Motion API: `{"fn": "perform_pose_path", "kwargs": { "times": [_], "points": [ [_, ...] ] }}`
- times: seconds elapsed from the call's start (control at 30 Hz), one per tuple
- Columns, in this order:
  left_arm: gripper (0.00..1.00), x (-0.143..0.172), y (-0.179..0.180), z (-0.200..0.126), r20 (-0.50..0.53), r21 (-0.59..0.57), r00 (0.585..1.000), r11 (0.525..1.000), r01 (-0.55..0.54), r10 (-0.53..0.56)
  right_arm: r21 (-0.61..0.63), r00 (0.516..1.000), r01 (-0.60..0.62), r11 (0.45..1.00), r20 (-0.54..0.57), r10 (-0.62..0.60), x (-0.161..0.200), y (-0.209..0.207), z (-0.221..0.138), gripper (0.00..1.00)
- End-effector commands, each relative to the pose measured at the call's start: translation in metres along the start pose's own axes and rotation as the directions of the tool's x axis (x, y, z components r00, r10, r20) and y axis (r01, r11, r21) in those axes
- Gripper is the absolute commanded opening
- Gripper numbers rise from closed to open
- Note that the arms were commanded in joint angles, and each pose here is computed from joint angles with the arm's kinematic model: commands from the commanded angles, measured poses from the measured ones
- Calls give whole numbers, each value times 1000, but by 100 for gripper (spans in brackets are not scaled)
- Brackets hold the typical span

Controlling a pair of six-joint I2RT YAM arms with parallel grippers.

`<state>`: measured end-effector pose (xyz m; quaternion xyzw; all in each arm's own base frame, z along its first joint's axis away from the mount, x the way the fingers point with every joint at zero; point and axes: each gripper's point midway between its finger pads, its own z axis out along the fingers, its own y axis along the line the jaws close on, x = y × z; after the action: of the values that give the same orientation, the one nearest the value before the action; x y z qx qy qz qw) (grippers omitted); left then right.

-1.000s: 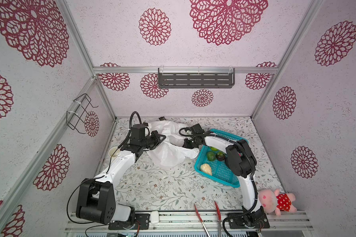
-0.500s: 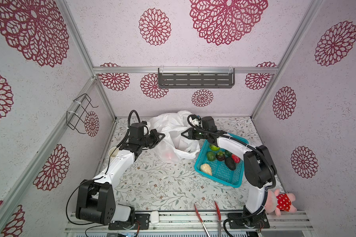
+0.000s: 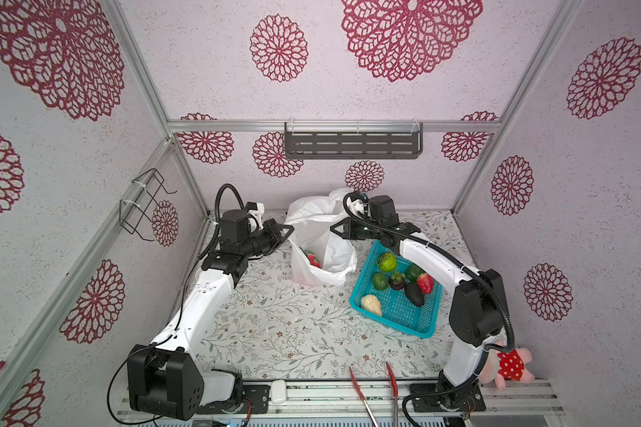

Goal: Place the fruits into the plastic bag
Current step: Shake the plastic bag at the top-center of the table.

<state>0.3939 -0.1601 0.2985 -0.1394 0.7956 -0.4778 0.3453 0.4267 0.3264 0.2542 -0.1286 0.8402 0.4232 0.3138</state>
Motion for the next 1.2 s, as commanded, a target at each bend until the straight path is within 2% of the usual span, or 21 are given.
{"fn": "perform_pose_path", "kwargs": {
  "times": [0.0, 0.1, 0.17, 0.3, 0.37, 0.5, 0.63, 0.83, 0.93, 1.0, 1.1, 1.17],
  "points": [
    [0, 4, 19, 8, -11, -66, 1000, 998, 9, -10, 156, 999, -19, 988, -43, 26, 13, -28, -12, 20],
    [0, 10, 26, 18, -32, -96, 999, 995, -13, 10, 243, 997, -42, 969, -54, 57, 27, -46, -18, 49],
    [0, 14, 25, 26, -48, -108, 998, 994, -35, 30, 299, 997, -42, 953, -46, 59, 33, -55, -27, 62],
    [0, 19, 24, 40, -76, -110, 996, 993, -49, 40, 421, 999, -28, 907, -20, 40, 37, -70, -51, 73],
    [0, 20, 24, 47, -85, -110, 996, 993, -49, 40, 426, 1000, 15, 905, -18, -7, 37, -67, -62, 77],
    [0, 24, 26, 58, -104, -114, 994, 992, -56, 44, 381, 996, 83, 921, -2, -89, 37, -50, -82, 82],
    [0, 28, 29, 67, -124, -117, 992, 992, -54, 40, 356, 994, 95, 930, 22, -109, 38, -40, -101, 83],
    [0, 26, 29, 69, -120, -119, 992, 991, -63, 48, 499, 980, 20, 866, 164, -117, 34, -58, -159, 84],
    [0, 26, 32, 69, -115, -133, 992, 989, -63, 48, 526, 965, -25, 850, 234, -117, 43, -66, -185, 85],
    [0, 25, 33, 70, -115, -141, 992, 988, -66, 50, 528, 976, -26, 849, 197, -92, 63, -72, -185, 85],
    [0, 24, 35, 72, -118, -152, 992, 986, -66, 48, 469, 1000, -16, 883, 24, 5, 112, -80, -162, 84],
    [0, 23, 35, 73, -118, -154, 992, 986, -64, 46, 416, 991, -20, 909, -110, 72, 147, -84, -143, 82]
  ]
}}
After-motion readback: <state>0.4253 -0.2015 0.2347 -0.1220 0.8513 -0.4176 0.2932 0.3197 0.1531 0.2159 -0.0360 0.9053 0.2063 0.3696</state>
